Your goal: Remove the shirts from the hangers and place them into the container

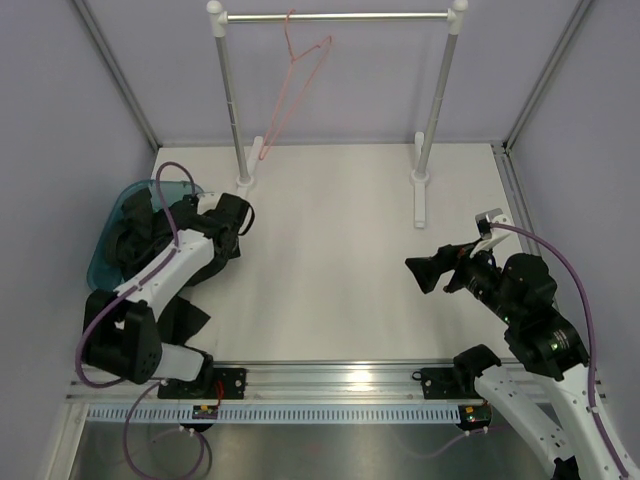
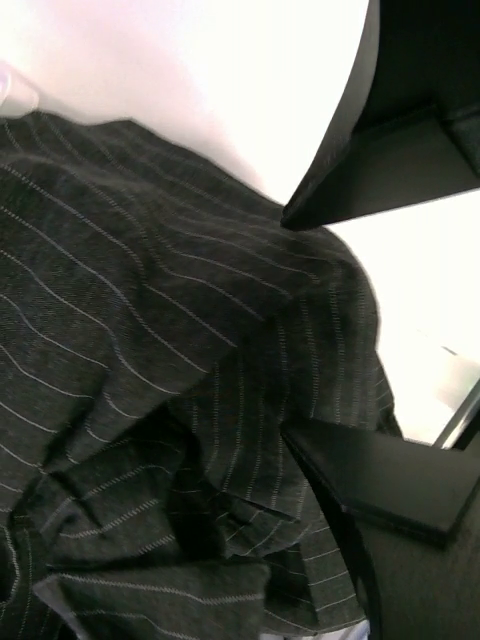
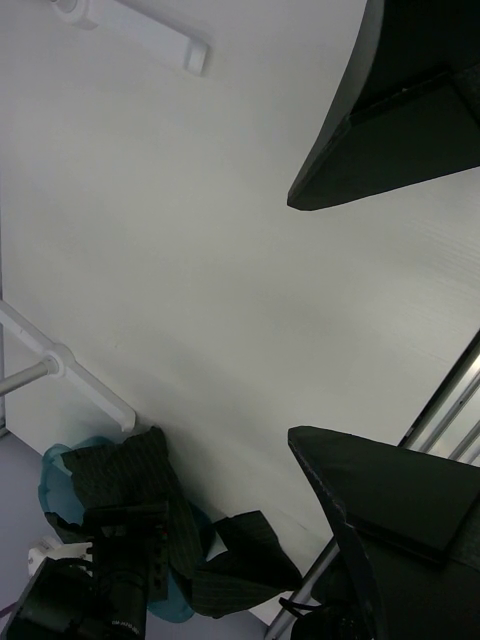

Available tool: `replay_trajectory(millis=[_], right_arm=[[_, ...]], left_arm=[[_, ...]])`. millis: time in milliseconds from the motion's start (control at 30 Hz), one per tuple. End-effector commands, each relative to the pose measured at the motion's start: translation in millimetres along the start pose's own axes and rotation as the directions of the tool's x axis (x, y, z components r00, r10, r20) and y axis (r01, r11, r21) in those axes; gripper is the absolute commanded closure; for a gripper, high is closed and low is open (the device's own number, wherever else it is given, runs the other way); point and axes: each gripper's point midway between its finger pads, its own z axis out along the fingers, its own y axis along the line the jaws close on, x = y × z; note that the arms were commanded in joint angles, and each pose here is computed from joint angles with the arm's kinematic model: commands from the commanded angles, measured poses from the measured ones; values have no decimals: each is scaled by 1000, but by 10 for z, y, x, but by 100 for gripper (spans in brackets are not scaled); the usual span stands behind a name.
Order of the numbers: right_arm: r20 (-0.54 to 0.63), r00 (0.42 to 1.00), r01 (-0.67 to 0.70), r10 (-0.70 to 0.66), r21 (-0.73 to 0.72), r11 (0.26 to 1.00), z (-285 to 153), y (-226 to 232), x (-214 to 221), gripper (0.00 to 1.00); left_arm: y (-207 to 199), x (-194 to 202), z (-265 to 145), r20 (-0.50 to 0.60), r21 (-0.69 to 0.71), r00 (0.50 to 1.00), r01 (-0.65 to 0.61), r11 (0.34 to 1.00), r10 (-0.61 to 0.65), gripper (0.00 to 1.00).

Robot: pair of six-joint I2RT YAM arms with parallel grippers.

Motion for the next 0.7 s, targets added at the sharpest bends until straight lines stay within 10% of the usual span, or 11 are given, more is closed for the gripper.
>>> replay_trajectory(millis=[0,367,667], right_arm=[[27,1000,4,-3,-40,999,-30,93,-86,1],[37,999,13,-12,-15,1000,-109,48,-69,0],[42,999,31,-30,-23,999,-100,70,-128,0]], left_arm=[[23,-281,89,104,-94,993,63,994,-53,26],[276,-685,46,156,-139,982,125,982,-103,100],[1379,-1274,-34,260,-274,926,344,898,-275,100]])
